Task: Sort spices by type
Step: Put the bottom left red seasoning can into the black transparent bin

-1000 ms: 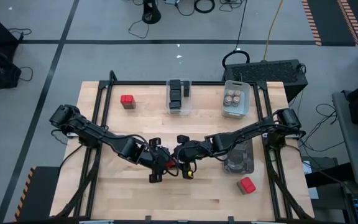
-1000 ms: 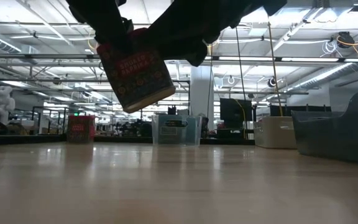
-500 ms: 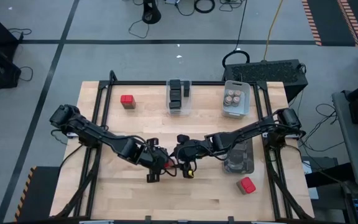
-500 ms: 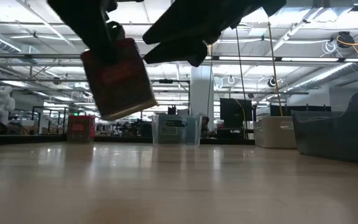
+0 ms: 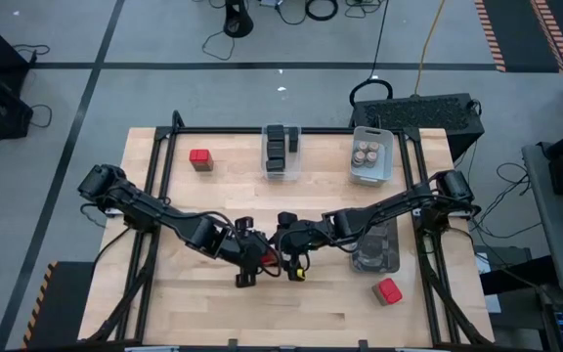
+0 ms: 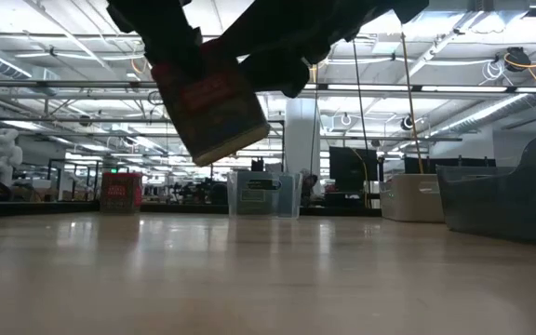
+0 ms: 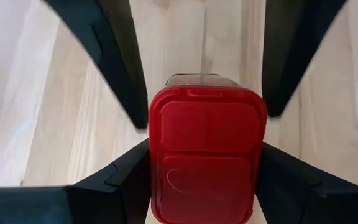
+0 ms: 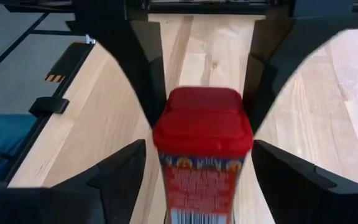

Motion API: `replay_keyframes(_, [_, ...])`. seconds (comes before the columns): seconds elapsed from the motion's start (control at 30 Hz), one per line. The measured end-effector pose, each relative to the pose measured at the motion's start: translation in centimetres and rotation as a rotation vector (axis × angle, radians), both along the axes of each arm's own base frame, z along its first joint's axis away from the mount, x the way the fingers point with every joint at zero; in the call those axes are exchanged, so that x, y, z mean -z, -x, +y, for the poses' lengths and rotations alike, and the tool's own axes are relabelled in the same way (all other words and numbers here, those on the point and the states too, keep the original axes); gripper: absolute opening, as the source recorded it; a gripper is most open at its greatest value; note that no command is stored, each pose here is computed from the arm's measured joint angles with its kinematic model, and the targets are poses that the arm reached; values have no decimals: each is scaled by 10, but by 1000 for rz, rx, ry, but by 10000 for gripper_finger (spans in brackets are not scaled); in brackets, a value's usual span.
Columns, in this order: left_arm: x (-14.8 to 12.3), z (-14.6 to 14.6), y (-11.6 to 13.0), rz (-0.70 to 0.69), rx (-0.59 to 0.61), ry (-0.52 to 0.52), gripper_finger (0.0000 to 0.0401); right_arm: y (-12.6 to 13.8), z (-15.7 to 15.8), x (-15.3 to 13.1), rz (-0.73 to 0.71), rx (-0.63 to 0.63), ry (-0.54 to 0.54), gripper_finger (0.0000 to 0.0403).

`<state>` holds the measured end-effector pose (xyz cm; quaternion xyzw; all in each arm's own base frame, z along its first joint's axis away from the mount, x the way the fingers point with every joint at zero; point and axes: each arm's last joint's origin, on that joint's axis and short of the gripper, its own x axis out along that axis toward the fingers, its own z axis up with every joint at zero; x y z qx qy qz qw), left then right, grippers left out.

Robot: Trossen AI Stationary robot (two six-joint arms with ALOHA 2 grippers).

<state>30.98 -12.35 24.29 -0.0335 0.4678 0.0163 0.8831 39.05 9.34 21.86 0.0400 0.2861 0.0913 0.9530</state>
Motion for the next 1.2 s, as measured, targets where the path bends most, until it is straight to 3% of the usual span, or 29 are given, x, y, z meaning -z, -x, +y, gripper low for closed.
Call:
replay_keyframes(0.33, [-1,6,-4,-21,-31,-9,230,0,0,0,-1,4,10,251])
replay_keyframes(0.73, [-1,6,-4,-24,-33,-6,245,0,-4,1,9,35,46,154])
replay_keyframes(1.03, [-1,5,-3,-6,19,7,286,0,-4,1,7,30,51,162])
replay_keyframes(1.2, [-11,11,9,15,-10,-54,290,4,-7,-2,25,34,72,154])
